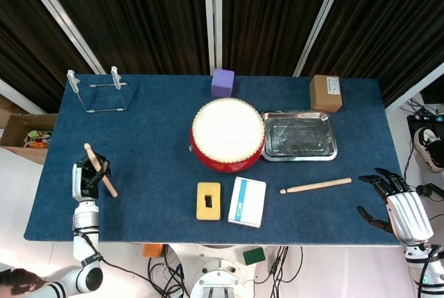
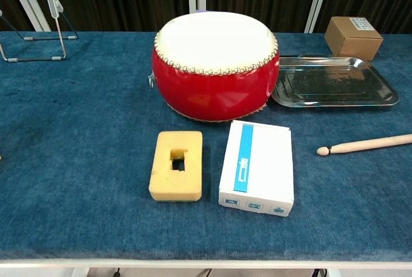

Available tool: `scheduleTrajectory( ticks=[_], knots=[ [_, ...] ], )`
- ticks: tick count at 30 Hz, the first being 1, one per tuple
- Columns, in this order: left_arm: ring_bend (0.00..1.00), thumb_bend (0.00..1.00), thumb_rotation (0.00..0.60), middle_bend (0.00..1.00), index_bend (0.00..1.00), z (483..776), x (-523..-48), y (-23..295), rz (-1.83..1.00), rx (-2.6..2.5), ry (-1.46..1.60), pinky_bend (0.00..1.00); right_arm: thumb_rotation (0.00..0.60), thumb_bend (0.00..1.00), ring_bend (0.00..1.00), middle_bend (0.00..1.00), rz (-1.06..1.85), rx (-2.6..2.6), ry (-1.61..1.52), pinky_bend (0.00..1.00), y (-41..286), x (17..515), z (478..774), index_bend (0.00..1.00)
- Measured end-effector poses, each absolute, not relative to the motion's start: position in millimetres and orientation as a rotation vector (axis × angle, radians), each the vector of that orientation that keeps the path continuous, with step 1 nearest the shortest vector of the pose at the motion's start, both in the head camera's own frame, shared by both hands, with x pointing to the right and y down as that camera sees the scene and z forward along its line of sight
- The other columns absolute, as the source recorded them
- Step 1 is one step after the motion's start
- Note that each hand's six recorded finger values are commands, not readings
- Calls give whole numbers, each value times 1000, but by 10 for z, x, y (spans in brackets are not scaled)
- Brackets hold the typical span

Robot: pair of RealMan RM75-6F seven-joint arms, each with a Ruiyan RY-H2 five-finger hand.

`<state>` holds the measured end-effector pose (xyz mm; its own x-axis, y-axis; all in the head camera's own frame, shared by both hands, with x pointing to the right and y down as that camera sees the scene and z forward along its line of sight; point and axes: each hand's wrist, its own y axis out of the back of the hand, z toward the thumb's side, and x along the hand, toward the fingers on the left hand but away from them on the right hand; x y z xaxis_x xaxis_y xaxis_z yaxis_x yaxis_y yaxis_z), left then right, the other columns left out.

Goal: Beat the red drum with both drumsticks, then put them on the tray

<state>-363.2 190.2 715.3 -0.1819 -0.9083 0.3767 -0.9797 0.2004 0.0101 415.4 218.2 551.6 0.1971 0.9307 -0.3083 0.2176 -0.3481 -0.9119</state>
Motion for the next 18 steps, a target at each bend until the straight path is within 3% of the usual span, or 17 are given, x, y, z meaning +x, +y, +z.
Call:
scheduleTrajectory(
  ticks=[8, 18],
  knots=[
    [818, 99, 455, 857, 766, 7206, -3720, 2011, 464, 1807, -2212, 860, 600, 176, 165, 371, 1197, -1721, -1090, 267, 2180, 4153, 5517, 317],
    [831, 99, 458, 871, 791, 7276, -3682, 2177, 544, 1856, -2162, 861, 600, 176, 164, 371, 1198, -1718, -1101, 266, 2193, 4171, 5502, 317]
  ],
)
